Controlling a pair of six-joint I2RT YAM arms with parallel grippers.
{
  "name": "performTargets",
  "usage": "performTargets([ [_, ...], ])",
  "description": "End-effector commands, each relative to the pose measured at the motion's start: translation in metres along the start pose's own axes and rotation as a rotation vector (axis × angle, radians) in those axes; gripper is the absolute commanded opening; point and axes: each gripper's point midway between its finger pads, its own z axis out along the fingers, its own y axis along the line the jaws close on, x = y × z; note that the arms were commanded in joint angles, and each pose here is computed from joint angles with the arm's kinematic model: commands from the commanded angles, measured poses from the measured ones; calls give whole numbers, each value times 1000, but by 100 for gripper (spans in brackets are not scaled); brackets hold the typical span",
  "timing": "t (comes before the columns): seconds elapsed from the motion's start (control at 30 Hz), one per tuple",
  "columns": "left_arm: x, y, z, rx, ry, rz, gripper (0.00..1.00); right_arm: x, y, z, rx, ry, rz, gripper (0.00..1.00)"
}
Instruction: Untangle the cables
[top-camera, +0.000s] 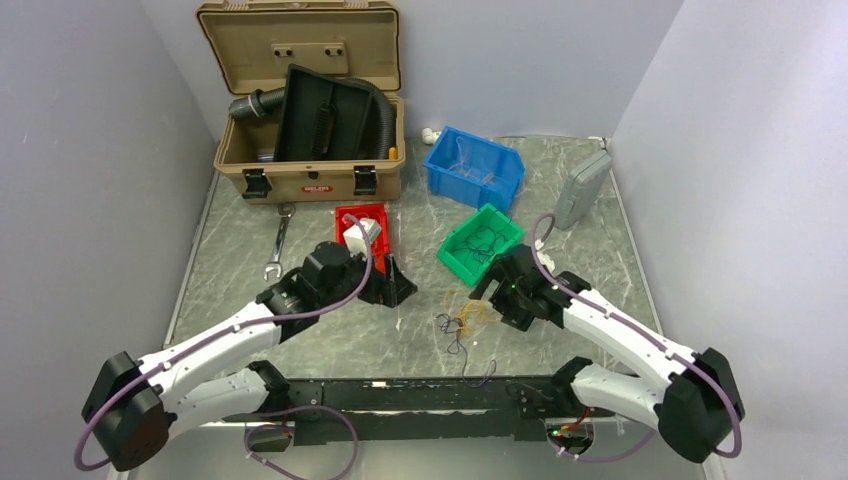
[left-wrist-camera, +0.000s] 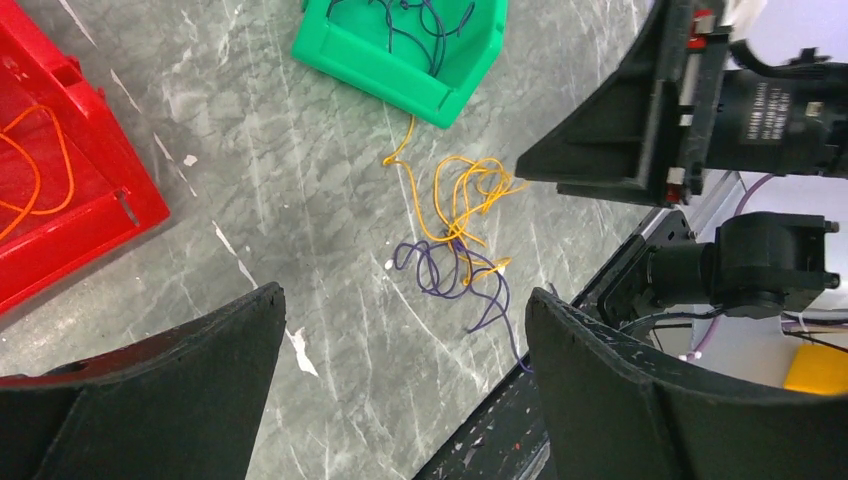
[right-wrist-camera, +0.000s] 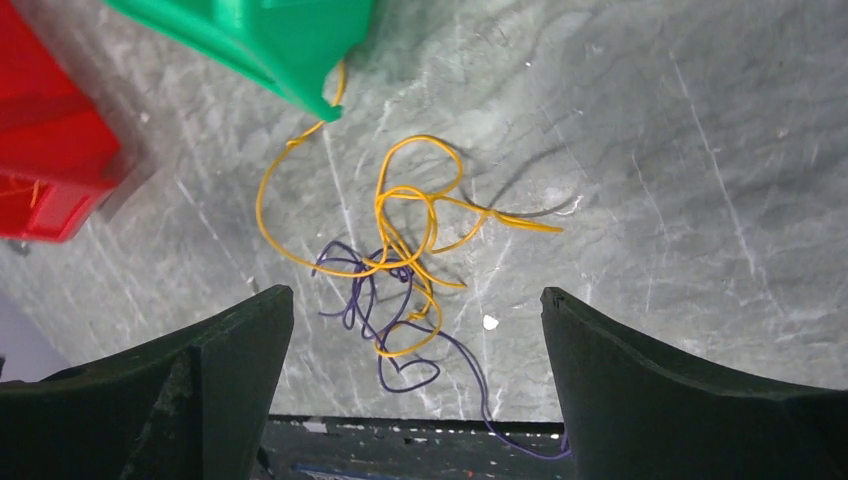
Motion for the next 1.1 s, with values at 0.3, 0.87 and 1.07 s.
performTargets([
  [0.3, -8, 3, -21, 8, -158, 39, 92, 1, 15, 46, 117, -61, 155, 84],
  [0.87, -18, -14, -39, 95, -209, 137, 93, -11, 139, -58, -284, -75, -34, 0],
  [1.07, -32, -30, -48, 189, -319, 179, 93, -31, 192, -123, -500, -123, -100, 0],
])
